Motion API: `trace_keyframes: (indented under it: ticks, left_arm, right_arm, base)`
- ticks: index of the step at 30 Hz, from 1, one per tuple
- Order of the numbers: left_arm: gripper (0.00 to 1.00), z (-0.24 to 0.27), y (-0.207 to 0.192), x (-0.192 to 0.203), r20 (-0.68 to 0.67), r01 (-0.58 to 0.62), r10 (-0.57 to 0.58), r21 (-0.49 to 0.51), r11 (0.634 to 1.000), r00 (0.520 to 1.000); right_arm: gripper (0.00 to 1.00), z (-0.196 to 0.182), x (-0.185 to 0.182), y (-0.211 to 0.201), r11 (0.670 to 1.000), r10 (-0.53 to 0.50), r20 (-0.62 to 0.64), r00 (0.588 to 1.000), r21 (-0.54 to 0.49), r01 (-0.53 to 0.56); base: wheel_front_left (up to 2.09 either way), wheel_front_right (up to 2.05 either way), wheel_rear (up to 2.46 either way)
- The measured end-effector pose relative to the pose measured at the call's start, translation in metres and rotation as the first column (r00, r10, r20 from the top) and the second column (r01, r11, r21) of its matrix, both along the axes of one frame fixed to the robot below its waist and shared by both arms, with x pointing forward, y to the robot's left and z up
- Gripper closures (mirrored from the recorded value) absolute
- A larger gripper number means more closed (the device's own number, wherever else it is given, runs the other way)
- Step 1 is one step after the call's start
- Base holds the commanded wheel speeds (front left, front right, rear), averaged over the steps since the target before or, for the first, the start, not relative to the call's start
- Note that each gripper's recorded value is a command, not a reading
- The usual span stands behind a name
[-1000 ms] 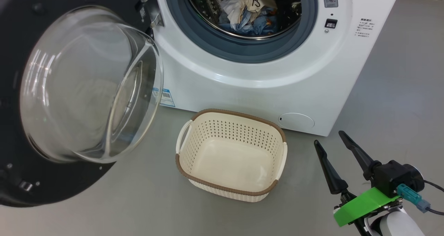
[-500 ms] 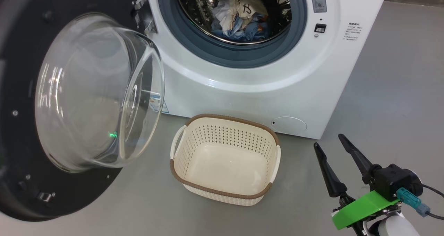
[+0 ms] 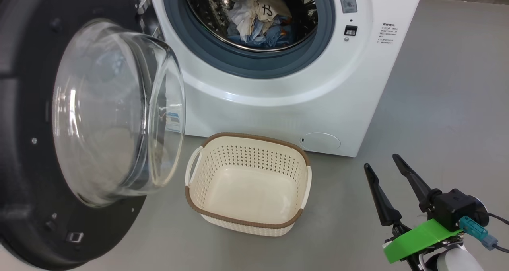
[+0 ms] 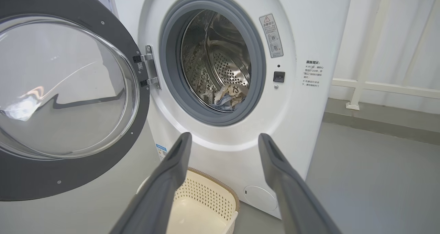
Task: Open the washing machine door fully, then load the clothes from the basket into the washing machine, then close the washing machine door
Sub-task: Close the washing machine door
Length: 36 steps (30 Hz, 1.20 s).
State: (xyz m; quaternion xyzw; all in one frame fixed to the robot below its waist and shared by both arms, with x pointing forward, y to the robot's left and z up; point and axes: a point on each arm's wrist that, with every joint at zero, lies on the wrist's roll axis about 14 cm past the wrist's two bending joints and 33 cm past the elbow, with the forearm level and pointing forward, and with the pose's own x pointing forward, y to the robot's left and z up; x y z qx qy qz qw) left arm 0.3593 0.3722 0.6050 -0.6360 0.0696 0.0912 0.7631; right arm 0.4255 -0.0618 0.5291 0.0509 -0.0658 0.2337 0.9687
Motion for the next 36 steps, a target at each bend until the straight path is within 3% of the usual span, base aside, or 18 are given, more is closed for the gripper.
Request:
trace_keyframes:
  ticks: [18, 36]
  left_arm:
    - [1.00, 0.019, -0.070, 0.000, 0.054, 0.200, -0.199, -0.013, 0.980, 0.979]
    - [1.00, 0.025, -0.153, 0.020, 0.113, 0.397, -0.390, -0.047, 0.917, 0.914]
  right_arm:
    - [0.00, 0.005, -0.001, 0.000, 1.000, -0.008, 0.011, 1.000, 0.014, 0.008]
    - [0.00, 0.002, -0.010, -0.021, 0.998, -0.061, 0.001, 0.998, 0.006, 0.061]
  base:
    - [0.00, 0.00, 0.00]
    - [0.00, 0.00, 0.00]
